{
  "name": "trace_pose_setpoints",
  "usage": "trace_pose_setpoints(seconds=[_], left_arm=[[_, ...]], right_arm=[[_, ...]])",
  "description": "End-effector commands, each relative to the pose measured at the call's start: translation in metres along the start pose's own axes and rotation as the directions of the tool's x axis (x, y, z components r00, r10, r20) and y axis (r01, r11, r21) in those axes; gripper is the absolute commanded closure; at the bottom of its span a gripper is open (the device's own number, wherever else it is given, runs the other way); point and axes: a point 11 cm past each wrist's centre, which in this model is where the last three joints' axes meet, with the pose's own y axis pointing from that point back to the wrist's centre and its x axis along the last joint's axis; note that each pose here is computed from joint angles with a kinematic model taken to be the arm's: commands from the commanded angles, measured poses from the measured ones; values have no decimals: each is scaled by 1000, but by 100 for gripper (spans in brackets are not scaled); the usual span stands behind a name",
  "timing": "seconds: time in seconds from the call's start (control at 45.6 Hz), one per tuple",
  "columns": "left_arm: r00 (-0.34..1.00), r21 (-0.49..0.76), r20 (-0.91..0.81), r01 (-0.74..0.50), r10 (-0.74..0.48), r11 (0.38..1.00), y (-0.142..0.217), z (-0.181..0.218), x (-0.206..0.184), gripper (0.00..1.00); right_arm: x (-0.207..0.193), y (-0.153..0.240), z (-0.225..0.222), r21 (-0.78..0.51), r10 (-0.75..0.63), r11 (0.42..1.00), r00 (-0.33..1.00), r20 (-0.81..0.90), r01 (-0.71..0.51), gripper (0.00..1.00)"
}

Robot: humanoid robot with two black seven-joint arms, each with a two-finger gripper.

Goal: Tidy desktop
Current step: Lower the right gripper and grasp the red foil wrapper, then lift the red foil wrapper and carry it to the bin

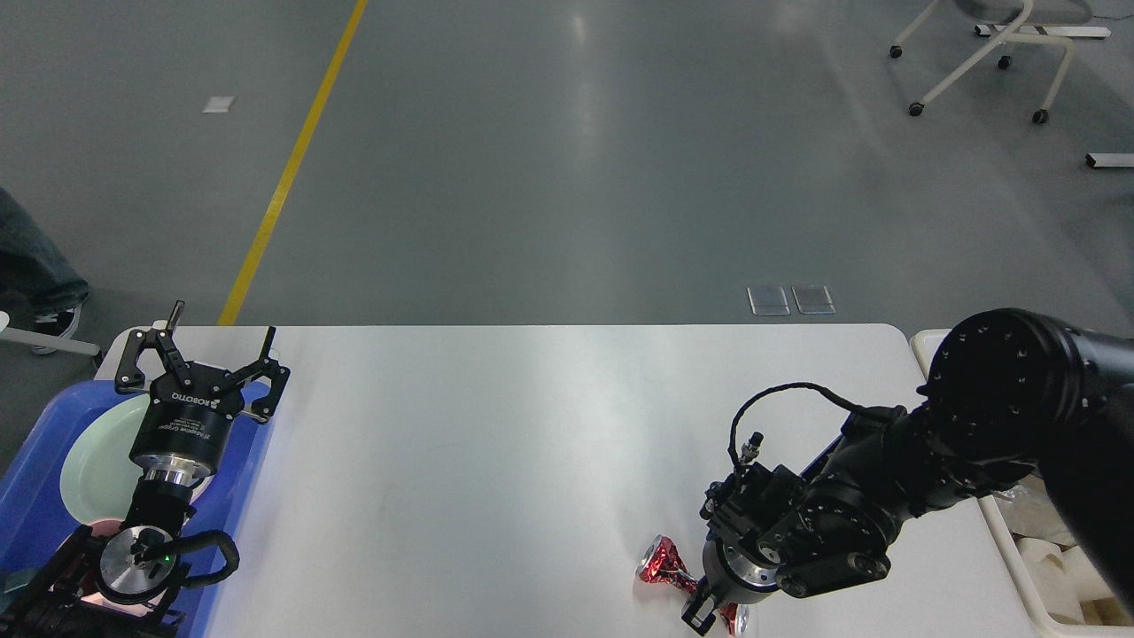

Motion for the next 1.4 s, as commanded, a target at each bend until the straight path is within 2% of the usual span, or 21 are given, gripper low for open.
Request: trace_pose_setpoints(seconds=[0.0,0.153,0.394,0.592,0.789,1.03,1.205,1.381], left_arm=[[1000,1,0,0,0,1000,0,0,0,4],[1000,0,0,0,0,1000,0,0,0,4],[1000,0,0,0,0,1000,0,0,0,4],[1000,1,0,0,0,1000,0,0,0,4],[1000,0,0,0,0,1000,0,0,0,4],[1000,0,0,0,0,1000,0,0,0,4],[1000,1,0,0,0,1000,0,0,0,4],[1000,1,0,0,0,1000,0,0,0,4]], right_arm=[[-1,1,2,5,5,1000,998,70,-5,100],[5,7,9,15,8,1000,947,321,-13,100],[13,24,27,-9,31,1000,922,386,-30,100],[28,77,62,-41,71,997,834,547,-58,100],[33,155,92,-42,26,999,729,684,4,100],[15,248,107,-135,61,989,680,731,56,100],[-6,274,114,-202,113,975,580,807,91,100],[-5,276,113,-200,146,979,519,842,49,100]])
